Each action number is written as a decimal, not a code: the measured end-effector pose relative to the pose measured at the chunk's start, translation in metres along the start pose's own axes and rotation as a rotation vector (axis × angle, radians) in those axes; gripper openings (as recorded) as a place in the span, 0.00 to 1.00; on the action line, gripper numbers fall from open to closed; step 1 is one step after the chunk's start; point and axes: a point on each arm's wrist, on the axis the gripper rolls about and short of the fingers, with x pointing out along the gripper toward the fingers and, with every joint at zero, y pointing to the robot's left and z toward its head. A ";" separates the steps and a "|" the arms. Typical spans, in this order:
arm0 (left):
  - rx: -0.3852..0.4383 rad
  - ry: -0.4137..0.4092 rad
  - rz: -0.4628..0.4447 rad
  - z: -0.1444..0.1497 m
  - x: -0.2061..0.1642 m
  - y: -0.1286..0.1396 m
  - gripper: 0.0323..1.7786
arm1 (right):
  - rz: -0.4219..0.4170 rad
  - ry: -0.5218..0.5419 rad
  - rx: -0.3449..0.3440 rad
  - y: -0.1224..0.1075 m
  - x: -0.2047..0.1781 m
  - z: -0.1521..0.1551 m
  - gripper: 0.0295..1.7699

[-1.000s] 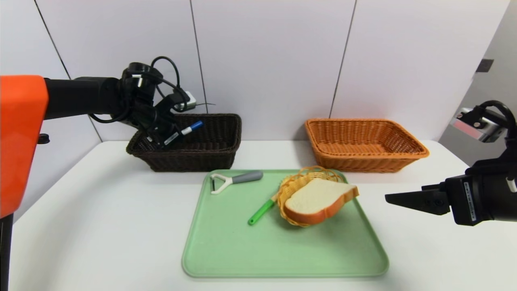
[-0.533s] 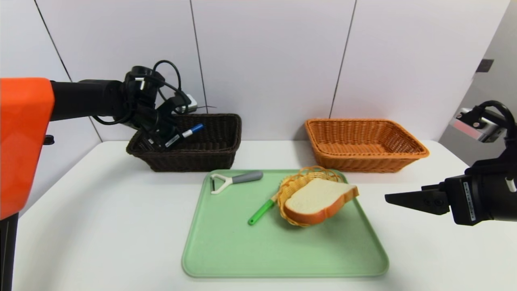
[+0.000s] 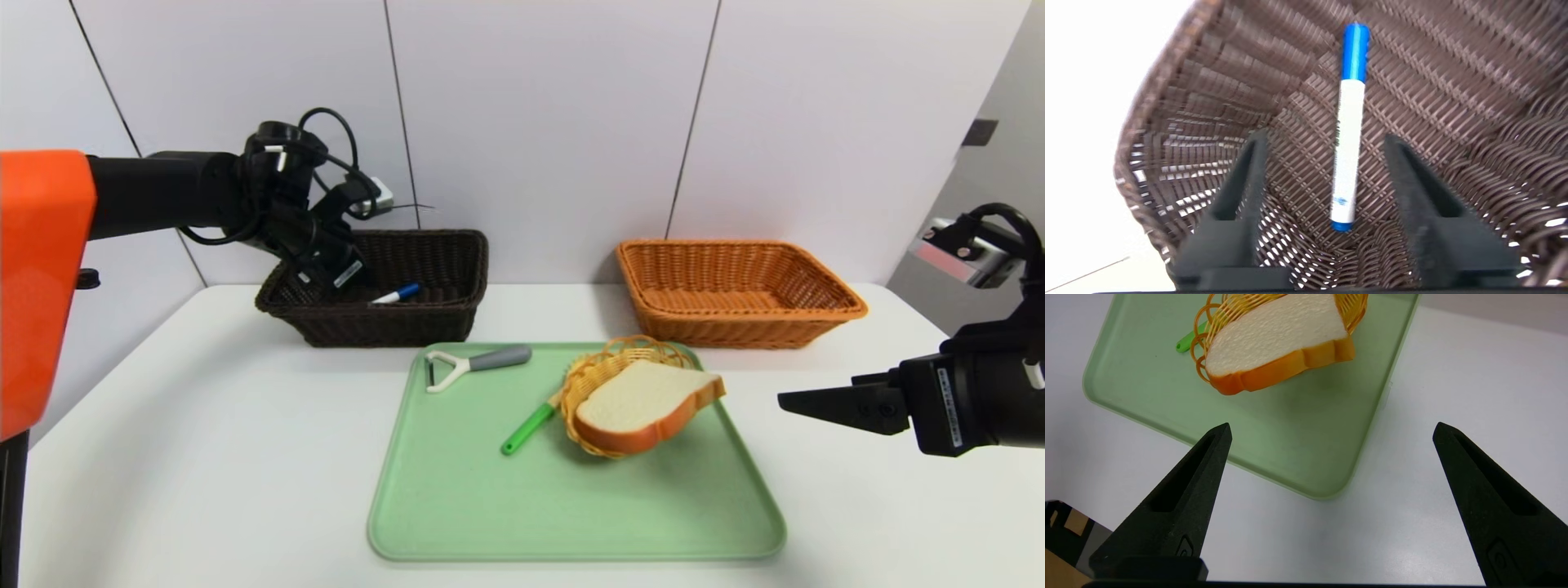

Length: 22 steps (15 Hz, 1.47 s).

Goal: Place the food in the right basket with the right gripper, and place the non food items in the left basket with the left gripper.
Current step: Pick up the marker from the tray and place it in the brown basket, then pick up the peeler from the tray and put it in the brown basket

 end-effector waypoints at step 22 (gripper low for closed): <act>-0.125 -0.157 -0.432 0.090 -0.125 -0.165 0.94 | -0.005 -0.013 0.004 -0.001 -0.005 -0.001 0.96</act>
